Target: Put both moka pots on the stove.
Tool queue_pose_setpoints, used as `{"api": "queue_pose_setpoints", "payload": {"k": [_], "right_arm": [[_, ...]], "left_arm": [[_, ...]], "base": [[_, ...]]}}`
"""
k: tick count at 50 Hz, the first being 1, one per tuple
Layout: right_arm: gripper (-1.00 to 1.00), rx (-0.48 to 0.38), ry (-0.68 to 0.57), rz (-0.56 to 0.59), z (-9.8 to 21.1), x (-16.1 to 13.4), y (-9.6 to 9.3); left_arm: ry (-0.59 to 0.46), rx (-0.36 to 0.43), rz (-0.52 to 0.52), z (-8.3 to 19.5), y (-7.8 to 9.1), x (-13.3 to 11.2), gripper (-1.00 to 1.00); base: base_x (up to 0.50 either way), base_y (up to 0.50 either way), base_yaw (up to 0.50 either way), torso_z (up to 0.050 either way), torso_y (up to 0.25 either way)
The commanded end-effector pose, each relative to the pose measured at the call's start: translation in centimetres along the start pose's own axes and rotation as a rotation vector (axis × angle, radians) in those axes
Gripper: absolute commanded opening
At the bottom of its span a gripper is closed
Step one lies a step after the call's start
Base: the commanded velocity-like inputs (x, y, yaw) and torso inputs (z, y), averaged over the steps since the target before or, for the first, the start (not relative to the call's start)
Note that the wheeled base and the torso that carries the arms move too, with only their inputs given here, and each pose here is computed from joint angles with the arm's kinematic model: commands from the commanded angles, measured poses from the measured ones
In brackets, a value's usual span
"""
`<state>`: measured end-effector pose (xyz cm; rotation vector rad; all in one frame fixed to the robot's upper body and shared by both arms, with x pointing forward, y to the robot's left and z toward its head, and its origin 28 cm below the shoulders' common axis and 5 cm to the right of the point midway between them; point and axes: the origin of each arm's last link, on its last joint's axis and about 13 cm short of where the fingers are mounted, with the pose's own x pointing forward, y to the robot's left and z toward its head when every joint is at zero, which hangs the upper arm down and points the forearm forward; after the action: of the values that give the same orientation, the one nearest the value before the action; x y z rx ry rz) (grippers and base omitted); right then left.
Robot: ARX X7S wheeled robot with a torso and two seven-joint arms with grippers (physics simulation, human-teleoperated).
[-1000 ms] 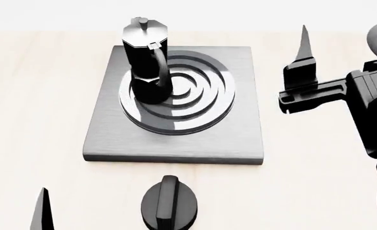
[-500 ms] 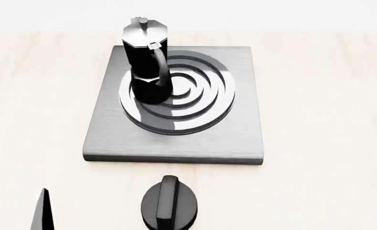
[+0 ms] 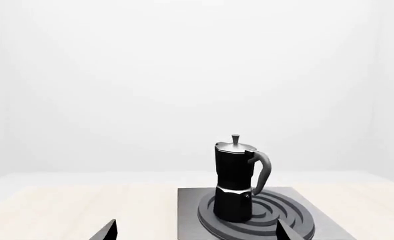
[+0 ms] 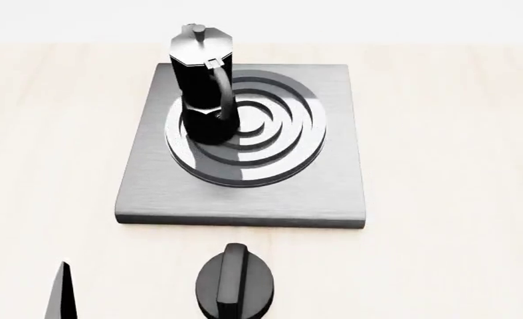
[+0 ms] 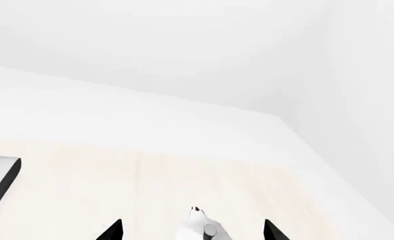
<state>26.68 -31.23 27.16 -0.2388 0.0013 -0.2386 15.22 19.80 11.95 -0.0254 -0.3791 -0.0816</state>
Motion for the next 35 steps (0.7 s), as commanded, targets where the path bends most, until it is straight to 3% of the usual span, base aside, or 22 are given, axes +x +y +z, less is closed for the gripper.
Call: {"api": "queue_pose_setpoints", "payload": {"k": [1, 20, 35], "right_arm": [[1.0, -0.01, 0.074, 0.004, 0.3, -0.1, -0.8], [1.0, 0.004, 0.226, -0.007, -1.9, 1.2, -2.1], [1.0, -0.013, 0.271, 0.011, -3.2, 2.4, -1.6]], "left_arm": [[0.0, 0.0, 0.0, 0.0, 0.0, 0.0, 1.0], [0.005, 0.001, 0.0, -0.2, -0.1, 0.0, 1.0], [0.004, -0.004, -0.008, -0.2, -0.1, 0.0, 1.0]], "base": [[0.0, 0.0, 0.0, 0.0, 0.0], [0.0, 0.0, 0.0, 0.0, 0.0], [0.0, 0.0, 0.0, 0.0, 0.0]]}}
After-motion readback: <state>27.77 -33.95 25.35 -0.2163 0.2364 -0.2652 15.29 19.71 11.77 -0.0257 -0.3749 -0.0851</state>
